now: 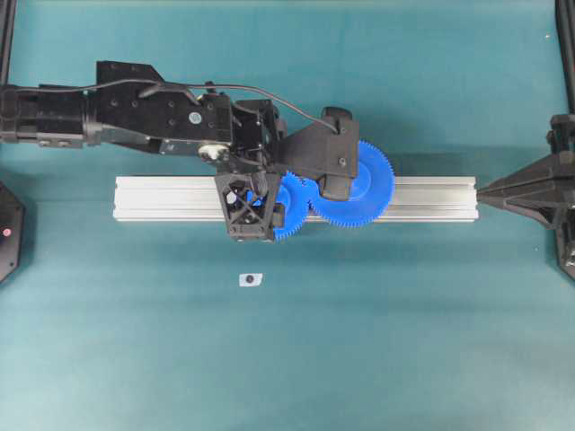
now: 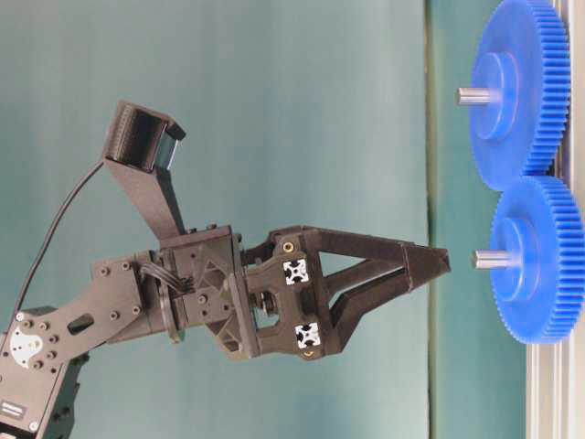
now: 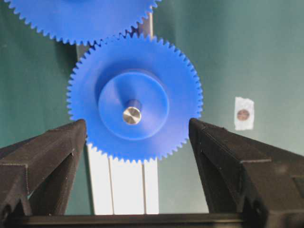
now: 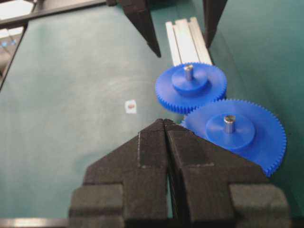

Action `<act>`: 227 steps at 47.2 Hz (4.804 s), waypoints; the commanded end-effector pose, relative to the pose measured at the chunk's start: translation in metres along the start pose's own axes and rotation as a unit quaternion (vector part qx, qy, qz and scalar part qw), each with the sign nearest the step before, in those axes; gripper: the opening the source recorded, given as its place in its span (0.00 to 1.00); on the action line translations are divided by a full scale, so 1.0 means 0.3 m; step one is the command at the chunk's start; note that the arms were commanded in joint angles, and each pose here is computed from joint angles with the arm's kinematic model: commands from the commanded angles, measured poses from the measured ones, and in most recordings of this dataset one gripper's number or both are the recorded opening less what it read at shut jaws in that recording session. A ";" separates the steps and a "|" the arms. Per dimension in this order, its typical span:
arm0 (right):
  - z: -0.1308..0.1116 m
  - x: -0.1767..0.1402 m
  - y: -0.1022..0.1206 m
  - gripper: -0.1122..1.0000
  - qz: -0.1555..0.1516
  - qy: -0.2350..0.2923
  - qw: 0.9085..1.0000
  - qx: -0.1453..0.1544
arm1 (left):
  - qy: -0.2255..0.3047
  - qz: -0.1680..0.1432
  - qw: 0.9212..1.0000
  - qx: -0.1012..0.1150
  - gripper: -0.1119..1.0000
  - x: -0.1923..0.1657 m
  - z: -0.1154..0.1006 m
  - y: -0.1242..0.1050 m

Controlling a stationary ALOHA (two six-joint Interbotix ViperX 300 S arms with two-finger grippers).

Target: Find the location of the shaft and insert the small gear.

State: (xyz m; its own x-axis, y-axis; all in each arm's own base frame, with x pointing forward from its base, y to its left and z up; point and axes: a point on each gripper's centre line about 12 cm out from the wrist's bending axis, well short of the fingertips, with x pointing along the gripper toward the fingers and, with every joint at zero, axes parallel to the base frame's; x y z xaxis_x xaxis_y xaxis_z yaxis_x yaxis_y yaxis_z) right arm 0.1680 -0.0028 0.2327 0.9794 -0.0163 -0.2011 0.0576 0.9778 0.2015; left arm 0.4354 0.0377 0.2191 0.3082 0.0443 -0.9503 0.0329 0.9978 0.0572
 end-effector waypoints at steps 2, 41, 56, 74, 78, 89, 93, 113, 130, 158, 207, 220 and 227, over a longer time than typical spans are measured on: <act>0.016 0.003 0.002 0.10 0.001 -0.008 1.000 0.006 | -0.026 0.005 1.000 0.002 0.84 -0.064 0.023 0.001; 0.015 0.003 0.003 0.10 0.001 -0.007 1.000 0.005 | -0.049 0.007 0.999 0.002 0.84 -0.134 0.034 0.002; 0.015 0.003 0.003 0.10 0.001 -0.007 1.000 0.005 | -0.044 0.006 0.999 0.005 0.84 -0.144 0.028 -0.010; 0.015 0.003 0.003 0.10 0.001 -0.006 1.000 0.005 | -0.053 0.006 0.999 0.005 0.84 -0.176 0.033 -0.011; 0.015 0.003 0.003 0.10 0.001 -0.006 1.000 0.005 | -0.057 0.006 0.998 0.005 0.84 -0.186 0.033 -0.013; 0.013 0.003 0.002 0.10 0.000 -0.005 1.000 0.006 | -0.058 0.007 0.998 0.005 0.84 -0.190 0.033 -0.013; 0.013 0.003 0.002 0.10 0.000 -0.005 1.000 0.006 | -0.057 0.006 0.998 0.006 0.84 -0.189 0.032 -0.015; 0.013 0.003 0.003 0.10 0.001 -0.005 1.000 0.005 | -0.057 0.006 0.998 0.006 0.84 -0.186 0.033 -0.015; 0.013 0.003 0.002 0.10 0.000 -0.006 1.000 0.006 | -0.055 0.006 0.998 0.007 0.84 -0.182 0.032 -0.017; 0.013 0.003 0.002 0.10 0.000 -0.006 1.000 0.006 | -0.054 0.005 0.999 0.008 0.84 -0.177 0.032 -0.020; 0.007 0.003 0.001 0.10 0.000 -0.004 1.000 0.006 | -0.050 0.004 0.999 -0.005 0.84 -0.170 0.026 -0.020; 0.007 0.003 0.001 0.10 0.000 -0.004 1.000 0.006 | -0.057 0.005 0.998 -0.005 0.84 -0.179 0.036 -0.021; 0.003 0.003 0.000 0.10 0.000 -0.002 1.000 0.006 | -0.053 0.004 0.999 -0.003 0.86 -0.179 0.033 -0.022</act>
State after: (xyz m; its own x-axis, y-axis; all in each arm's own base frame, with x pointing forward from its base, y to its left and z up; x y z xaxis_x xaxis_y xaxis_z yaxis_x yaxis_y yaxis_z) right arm 0.1675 -0.0028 0.2302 0.9782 -0.0163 -0.2071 0.0585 0.9781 0.1997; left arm 0.4281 0.0293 0.2507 0.3566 0.0420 -0.9333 0.0204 0.9984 0.0527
